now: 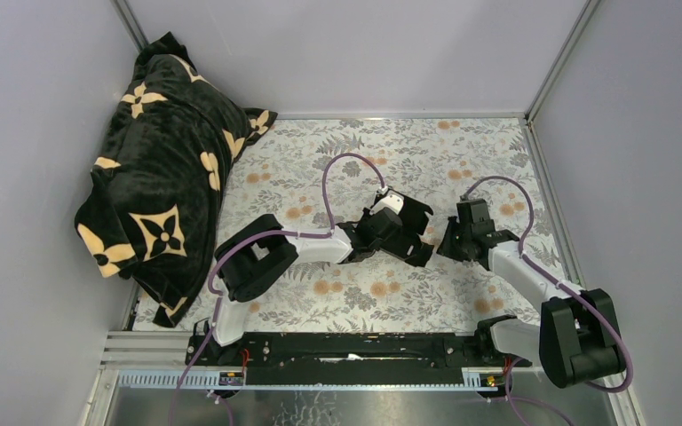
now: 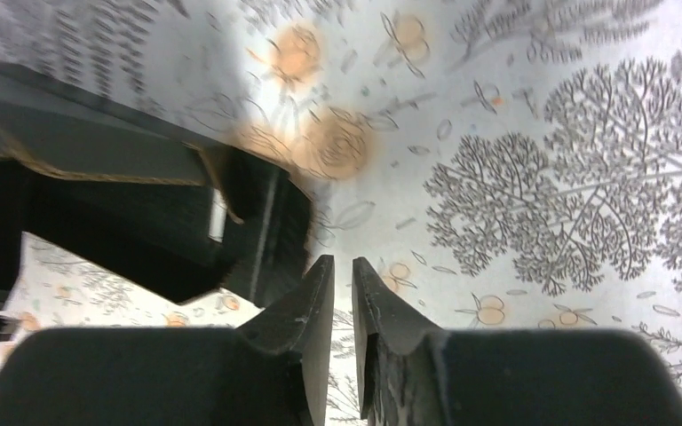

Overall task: Fold the paper box
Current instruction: Fold the paper box at the center of the board.

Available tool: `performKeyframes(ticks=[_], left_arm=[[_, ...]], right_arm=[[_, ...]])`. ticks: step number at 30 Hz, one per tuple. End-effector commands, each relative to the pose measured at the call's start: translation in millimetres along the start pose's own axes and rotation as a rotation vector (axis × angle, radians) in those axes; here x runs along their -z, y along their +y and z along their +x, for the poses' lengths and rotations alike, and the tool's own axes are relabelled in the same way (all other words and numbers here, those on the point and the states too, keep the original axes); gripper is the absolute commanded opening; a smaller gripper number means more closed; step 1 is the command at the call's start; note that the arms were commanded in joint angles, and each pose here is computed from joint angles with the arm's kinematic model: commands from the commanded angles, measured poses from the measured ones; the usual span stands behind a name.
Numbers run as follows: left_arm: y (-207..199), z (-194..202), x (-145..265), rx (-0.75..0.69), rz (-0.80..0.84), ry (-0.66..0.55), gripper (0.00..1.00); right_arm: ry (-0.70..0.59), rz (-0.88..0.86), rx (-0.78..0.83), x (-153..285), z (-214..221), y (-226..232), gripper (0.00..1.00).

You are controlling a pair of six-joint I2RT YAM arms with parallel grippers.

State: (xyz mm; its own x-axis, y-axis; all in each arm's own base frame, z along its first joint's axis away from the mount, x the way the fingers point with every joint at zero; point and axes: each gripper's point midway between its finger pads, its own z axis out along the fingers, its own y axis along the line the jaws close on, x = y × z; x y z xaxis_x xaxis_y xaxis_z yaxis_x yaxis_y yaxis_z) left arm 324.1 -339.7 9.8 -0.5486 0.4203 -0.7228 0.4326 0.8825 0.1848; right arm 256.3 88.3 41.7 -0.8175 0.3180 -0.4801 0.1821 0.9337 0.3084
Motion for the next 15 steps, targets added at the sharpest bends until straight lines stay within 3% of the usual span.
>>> performKeyframes(ticks=[1,15], left_arm=[[-2.9,95.6,-3.3,-0.046,0.036,0.269,0.21],[-6.3,102.7,-5.5,-0.033,0.045,0.288,0.21]], right_arm=[[0.020,0.033,-0.050,-2.5,10.8,-10.3,0.20],[0.105,-0.037,-0.137,-25.1,41.2,-4.0,0.17]])
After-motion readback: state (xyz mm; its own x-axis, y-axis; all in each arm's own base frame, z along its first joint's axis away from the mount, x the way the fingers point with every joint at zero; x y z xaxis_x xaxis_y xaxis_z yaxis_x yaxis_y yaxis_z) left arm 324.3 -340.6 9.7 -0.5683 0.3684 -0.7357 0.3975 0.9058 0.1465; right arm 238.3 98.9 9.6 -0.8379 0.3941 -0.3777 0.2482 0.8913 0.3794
